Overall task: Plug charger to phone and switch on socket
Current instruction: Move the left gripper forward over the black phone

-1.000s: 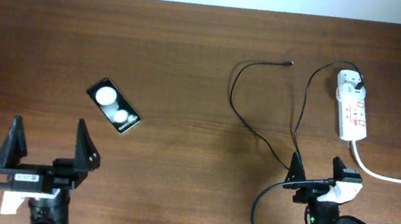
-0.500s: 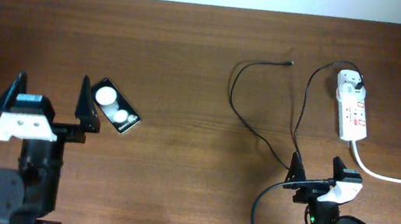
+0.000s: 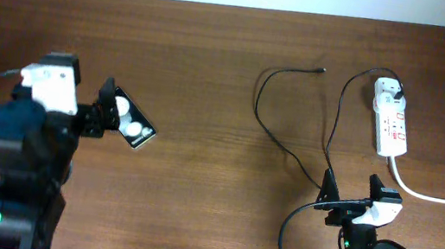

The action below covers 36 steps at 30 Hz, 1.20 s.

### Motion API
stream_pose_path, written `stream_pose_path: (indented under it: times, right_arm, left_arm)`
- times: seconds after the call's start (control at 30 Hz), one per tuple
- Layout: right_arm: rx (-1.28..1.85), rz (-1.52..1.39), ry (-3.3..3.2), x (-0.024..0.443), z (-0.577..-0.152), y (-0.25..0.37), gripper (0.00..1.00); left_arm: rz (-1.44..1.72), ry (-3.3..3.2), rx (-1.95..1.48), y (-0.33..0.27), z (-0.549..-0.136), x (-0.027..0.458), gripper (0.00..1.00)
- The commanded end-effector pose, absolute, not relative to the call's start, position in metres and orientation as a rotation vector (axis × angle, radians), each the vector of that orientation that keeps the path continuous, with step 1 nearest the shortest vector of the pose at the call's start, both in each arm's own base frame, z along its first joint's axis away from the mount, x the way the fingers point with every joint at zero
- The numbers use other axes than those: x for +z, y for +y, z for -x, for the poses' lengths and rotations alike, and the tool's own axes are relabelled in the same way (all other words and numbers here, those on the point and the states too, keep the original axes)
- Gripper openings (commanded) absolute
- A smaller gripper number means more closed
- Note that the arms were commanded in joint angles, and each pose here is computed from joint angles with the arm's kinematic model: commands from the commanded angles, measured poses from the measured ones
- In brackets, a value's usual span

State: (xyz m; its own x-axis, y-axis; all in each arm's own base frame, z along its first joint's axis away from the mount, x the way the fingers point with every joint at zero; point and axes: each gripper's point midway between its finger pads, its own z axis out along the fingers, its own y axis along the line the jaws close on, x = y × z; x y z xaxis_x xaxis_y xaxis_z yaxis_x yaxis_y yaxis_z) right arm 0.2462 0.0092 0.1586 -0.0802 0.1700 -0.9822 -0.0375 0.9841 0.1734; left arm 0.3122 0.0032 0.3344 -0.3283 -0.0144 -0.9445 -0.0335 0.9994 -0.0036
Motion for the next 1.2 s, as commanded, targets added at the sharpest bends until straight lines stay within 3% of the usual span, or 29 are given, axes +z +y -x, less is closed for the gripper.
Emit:
stream_pose_path:
  times: [0.0, 0.27, 0.5, 0.7, 0.9, 1.17]
  right_arm:
    - [0.156, -0.102, 1.643, 0.157, -0.246, 0.007, 0.99]
    - [0.156, -0.102, 1.643, 0.157, -0.246, 0.007, 0.99]
    - [0.156, -0.102, 1.643, 0.157, -0.246, 0.007, 0.99]
    - [0.156, -0.102, 1.643, 0.157, -0.246, 0.007, 0.99]
    - [0.156, -0.102, 1.643, 0.157, -0.246, 0.007, 0.98]
    - [0.156, -0.102, 1.643, 0.157, -0.246, 0.007, 0.99]
  left_arm:
    - [0.02, 1.995, -0.086, -0.01, -0.331, 0.326, 0.99]
    - [0.016, 2.296, -0.12, -0.016, -0.365, 0.255, 0.99]
    - [0.034, 2.573, -0.122, -0.016, -0.342, 0.193, 0.99]
    - [-0.029, 2.62, -0.373, -0.048, -0.333, 0.187, 0.99]
    - [-0.019, 2.619, -0.401, -0.051, -0.332, 0.188, 0.99]
    - [0.526, 2.595, -0.201, -0.01, -0.336, 0.181, 0.99]
